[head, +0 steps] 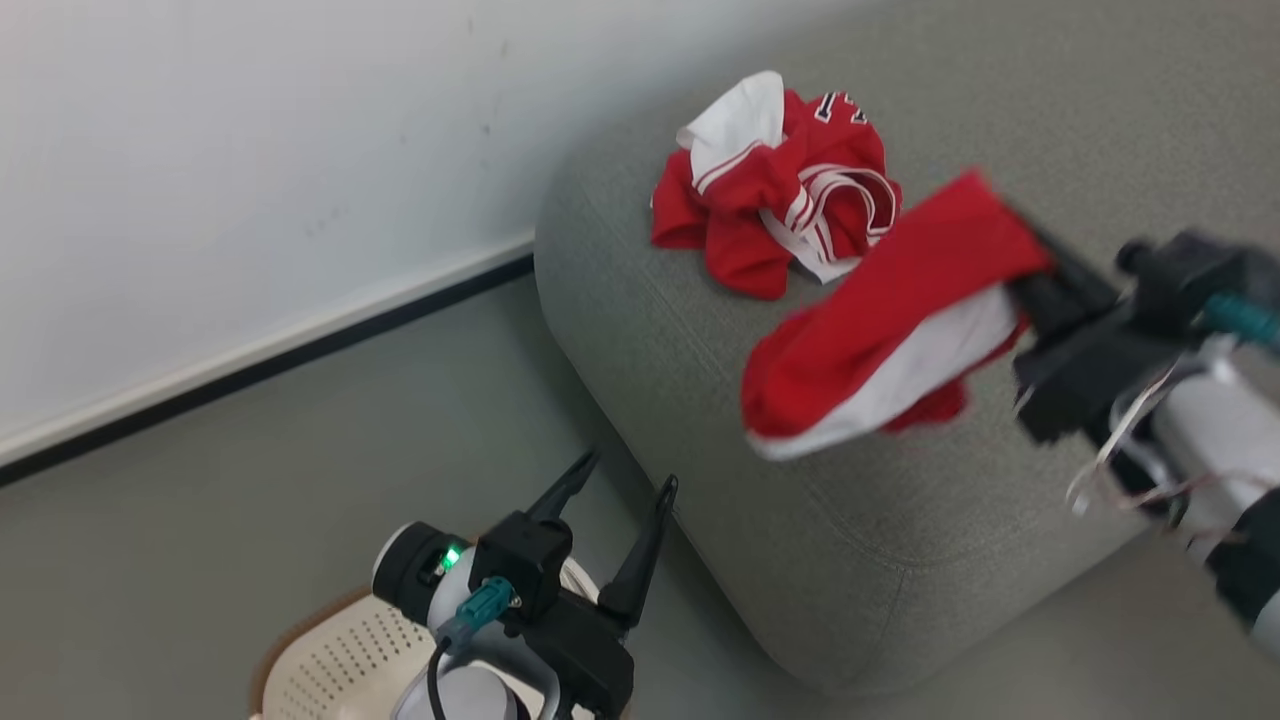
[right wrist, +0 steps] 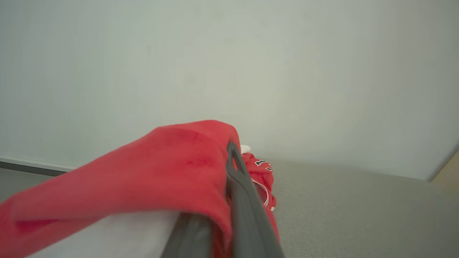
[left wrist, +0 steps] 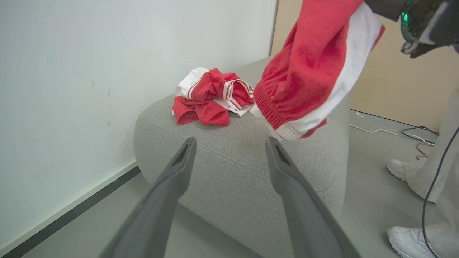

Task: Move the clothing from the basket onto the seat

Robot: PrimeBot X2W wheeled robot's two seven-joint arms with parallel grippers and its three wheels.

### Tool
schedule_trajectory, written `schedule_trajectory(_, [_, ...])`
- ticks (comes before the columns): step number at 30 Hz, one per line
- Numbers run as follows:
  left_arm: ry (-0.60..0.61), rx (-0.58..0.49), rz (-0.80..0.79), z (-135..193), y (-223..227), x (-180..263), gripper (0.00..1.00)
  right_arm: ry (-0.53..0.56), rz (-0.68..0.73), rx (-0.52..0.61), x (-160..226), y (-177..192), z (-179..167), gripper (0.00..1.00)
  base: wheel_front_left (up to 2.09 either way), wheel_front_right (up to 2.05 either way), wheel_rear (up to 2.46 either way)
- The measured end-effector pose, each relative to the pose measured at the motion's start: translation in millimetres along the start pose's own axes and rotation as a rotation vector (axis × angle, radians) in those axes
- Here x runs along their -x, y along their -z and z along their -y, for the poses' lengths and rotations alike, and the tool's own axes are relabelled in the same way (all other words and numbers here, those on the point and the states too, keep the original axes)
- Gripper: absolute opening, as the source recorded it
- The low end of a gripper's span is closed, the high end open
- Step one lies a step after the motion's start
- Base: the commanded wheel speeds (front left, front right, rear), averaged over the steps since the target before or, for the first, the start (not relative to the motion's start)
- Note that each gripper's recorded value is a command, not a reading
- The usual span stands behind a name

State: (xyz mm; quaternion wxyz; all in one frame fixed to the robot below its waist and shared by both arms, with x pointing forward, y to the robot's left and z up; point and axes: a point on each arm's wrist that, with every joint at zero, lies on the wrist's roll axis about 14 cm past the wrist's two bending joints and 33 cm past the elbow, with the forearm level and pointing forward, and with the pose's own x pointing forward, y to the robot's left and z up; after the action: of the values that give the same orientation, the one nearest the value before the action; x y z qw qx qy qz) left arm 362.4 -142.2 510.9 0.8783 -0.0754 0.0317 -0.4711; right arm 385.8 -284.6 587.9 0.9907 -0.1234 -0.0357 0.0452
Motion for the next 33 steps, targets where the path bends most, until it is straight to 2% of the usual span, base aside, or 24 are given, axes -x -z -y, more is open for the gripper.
schedule_trajectory(8, [0.028,0.002,-0.017,-15.9,11.2,-16.9,1.0,0.175,0.079,0.108,-44.0,-56.7,89.4,0.0,0.0,0.0,0.0])
schedule_trajectory(14, [0.033,-0.003,-0.036,-31.6,18.8,-24.5,1.0,0.273,0.048,0.158,-75.1,-68.6,135.5,0.0,0.0,0.0,0.0])
schedule_trajectory(19, [0.012,-0.008,-0.038,-49.4,20.9,-27.2,1.0,0.297,-0.008,0.163,-103.8,-53.2,146.7,0.0,0.0,0.0,0.0])
schedule_trajectory(25, [-0.011,-0.011,-0.035,-71.3,22.2,-31.1,1.0,0.301,-0.093,0.154,-135.8,-12.6,143.4,0.0,0.0,0.0,0.0])
schedule_trajectory(33, [-0.052,-0.008,-0.025,-109.3,28.9,-40.3,1.0,0.265,-0.191,0.137,-180.8,52.9,120.9,0.0,0.0,0.0,0.0])
